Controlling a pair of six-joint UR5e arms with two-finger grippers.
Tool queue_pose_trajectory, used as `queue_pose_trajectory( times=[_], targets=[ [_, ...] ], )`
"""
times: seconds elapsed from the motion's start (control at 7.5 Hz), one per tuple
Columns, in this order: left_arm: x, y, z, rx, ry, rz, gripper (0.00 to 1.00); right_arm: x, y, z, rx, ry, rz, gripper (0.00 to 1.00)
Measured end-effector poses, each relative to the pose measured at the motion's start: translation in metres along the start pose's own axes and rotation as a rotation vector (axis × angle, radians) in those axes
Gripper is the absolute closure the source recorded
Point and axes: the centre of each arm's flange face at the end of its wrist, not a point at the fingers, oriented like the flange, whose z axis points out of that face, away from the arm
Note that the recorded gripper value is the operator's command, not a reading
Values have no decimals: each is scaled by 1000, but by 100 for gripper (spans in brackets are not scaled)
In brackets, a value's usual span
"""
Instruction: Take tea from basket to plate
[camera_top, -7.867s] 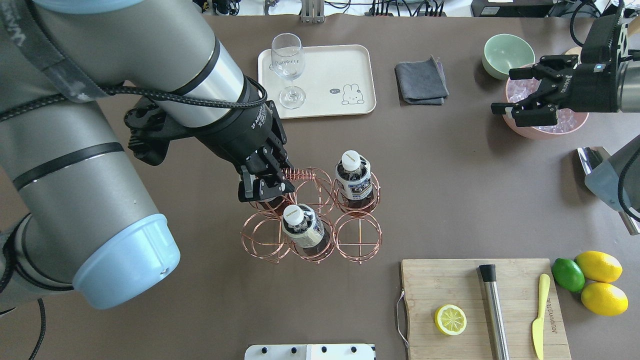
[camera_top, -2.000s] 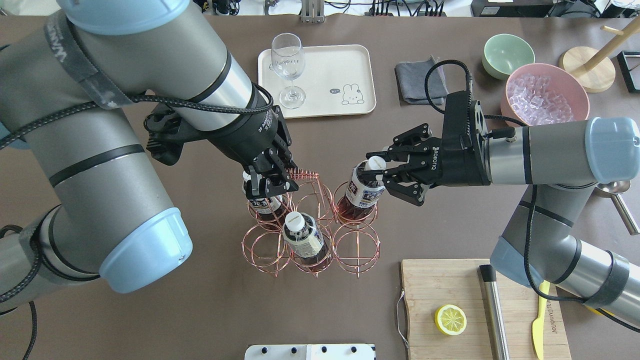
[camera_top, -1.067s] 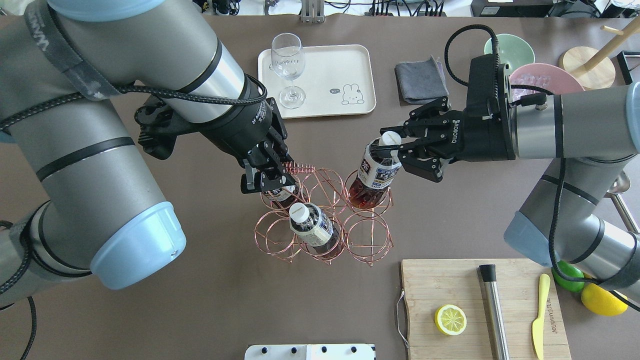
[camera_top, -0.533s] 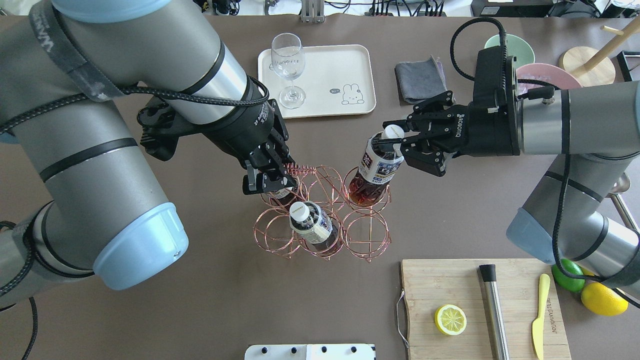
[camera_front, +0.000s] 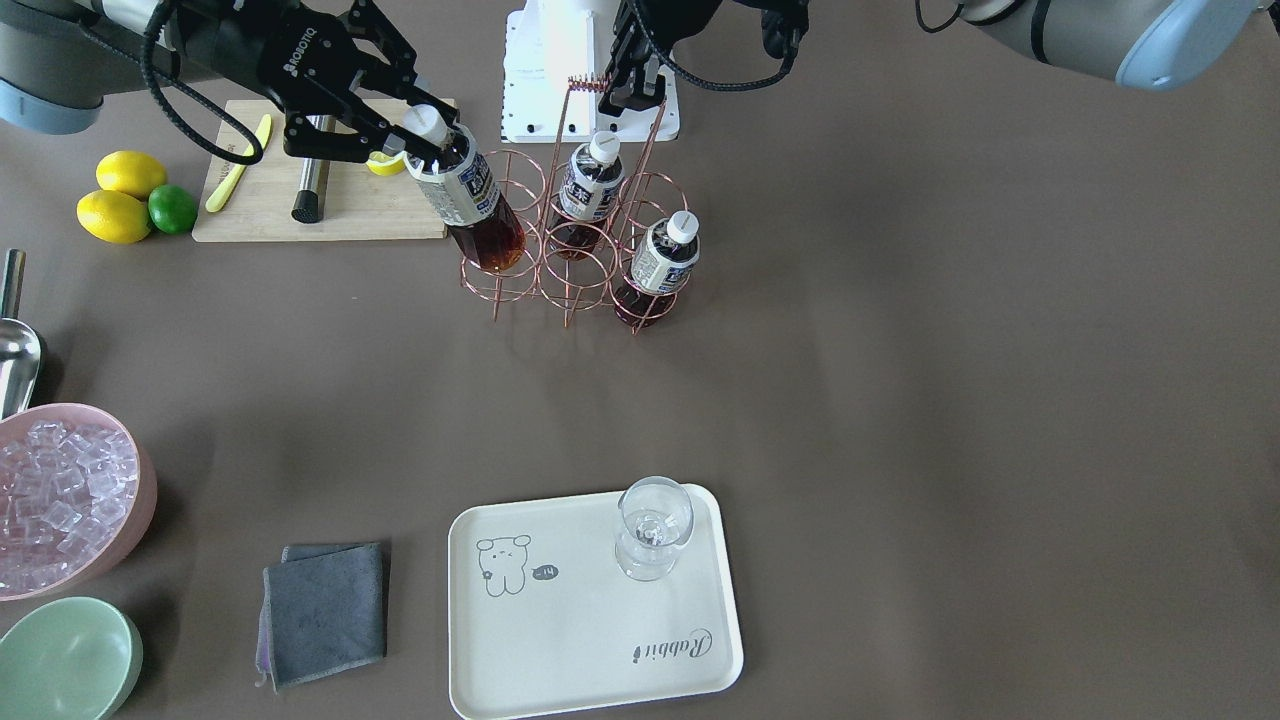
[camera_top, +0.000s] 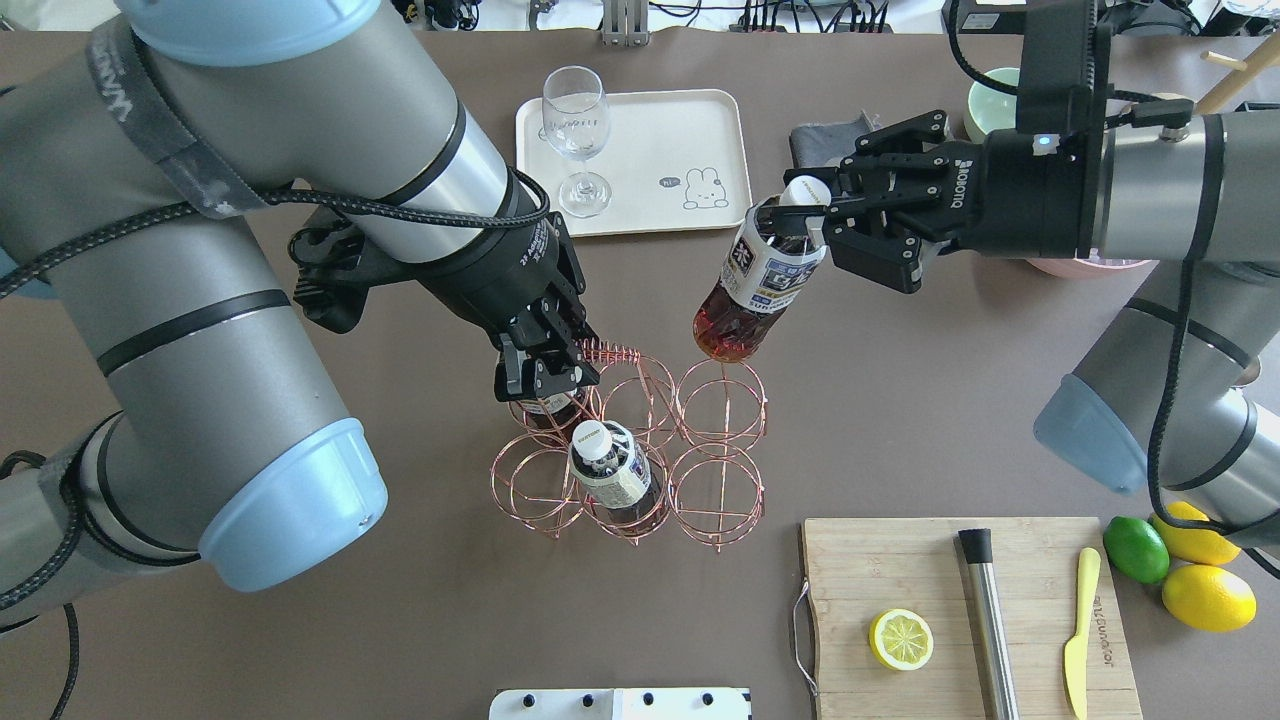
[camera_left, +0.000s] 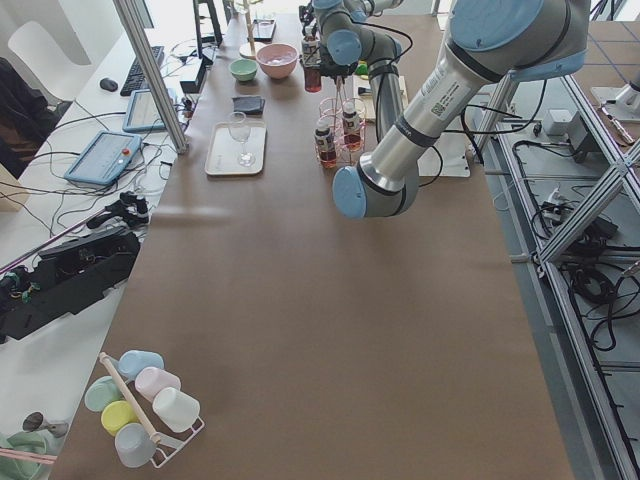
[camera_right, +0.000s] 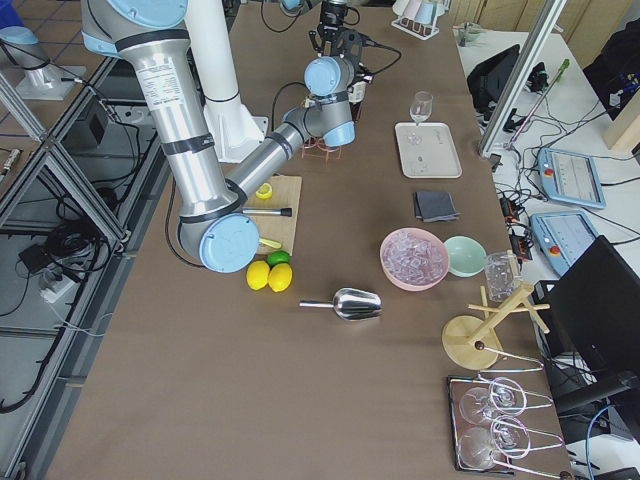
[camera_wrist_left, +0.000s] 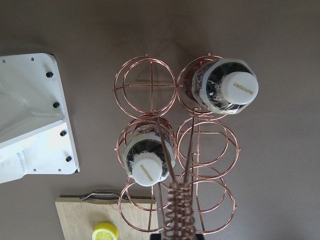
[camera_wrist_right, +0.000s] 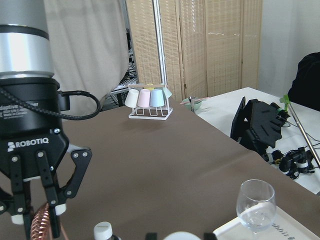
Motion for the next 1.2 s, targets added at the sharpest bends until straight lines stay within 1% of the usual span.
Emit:
queue_pose_trajectory(
  times=[0.27, 0.4, 0.8, 0.93, 1.07, 1.2],
  targets=[
    [-1, 0, 0, -1, 0, 1, 100, 19, -7, -9, 39, 96, -7, 100],
    [-1, 0, 0, -1, 0, 1, 100, 31, -3, -7, 45, 151, -4, 100],
    [1, -2, -4, -2, 5, -1, 100, 82, 17, 17, 49, 346, -28, 100],
    [13, -12, -22, -5, 38, -12, 100, 98, 19, 32, 51, 398, -31, 100],
    [28, -28, -49, -15, 59, -30, 100, 118, 18, 52, 51, 444, -30, 100],
    [47, -50, -85, -13, 66, -39, 100, 136, 15, 75, 45, 472, -28, 100]
  ],
)
